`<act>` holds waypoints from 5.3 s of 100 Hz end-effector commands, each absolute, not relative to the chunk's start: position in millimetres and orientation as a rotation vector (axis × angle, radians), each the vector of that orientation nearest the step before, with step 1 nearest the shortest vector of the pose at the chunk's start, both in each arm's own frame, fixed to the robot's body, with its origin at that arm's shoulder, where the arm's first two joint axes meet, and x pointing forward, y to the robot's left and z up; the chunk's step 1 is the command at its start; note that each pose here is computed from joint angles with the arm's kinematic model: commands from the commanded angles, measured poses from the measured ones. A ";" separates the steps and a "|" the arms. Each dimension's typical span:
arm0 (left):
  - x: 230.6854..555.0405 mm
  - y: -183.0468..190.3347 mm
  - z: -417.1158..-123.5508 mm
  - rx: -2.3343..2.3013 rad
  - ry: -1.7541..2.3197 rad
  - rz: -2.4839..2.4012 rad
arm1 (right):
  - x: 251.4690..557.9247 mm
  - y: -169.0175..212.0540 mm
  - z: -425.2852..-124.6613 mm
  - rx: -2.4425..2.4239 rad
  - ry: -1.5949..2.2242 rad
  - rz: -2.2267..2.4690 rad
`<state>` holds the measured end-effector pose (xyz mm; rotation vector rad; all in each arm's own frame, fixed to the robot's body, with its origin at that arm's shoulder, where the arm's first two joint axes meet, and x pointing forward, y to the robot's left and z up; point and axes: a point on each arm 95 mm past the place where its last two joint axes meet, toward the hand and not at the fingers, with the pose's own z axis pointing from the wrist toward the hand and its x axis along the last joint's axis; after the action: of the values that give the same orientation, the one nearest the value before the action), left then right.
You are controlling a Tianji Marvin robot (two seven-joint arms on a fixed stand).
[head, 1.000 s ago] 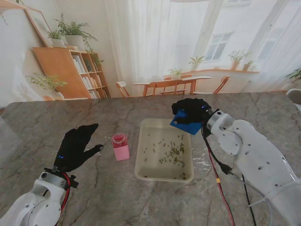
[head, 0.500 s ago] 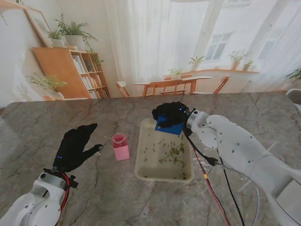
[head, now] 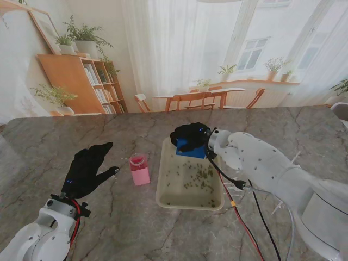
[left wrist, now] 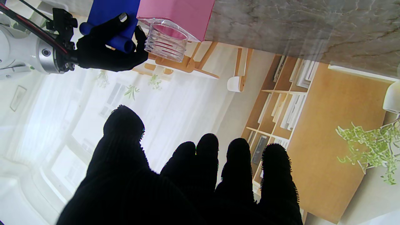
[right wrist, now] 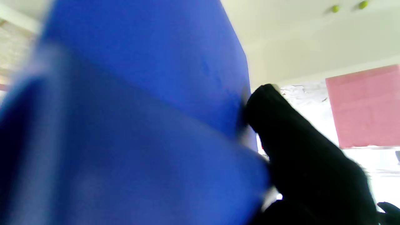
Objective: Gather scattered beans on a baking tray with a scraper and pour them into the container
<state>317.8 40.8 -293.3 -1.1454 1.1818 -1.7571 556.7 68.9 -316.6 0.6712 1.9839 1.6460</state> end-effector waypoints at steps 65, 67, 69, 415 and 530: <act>317.2 36.3 -295.1 -1.157 1.190 -1.772 | 548.8 48.0 -340.0 0.767 2.071 1.563; 317.2 36.2 -295.2 -1.157 1.190 -1.772 | 549.0 47.3 -339.8 0.769 2.069 1.561; 317.3 36.1 -295.2 -1.157 1.190 -1.773 | 549.2 46.8 -339.7 0.772 2.067 1.560; 315.9 33.3 -293.4 -1.160 1.183 -1.793 | 455.9 31.2 -383.2 1.208 2.235 1.660; 320.4 21.8 -293.9 -1.185 1.230 -1.842 | 460.6 39.2 -321.3 1.051 1.921 1.757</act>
<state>321.0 26.6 -292.7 -1.1808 1.2171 -1.8249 454.4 36.0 -330.7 1.0695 1.9512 1.7498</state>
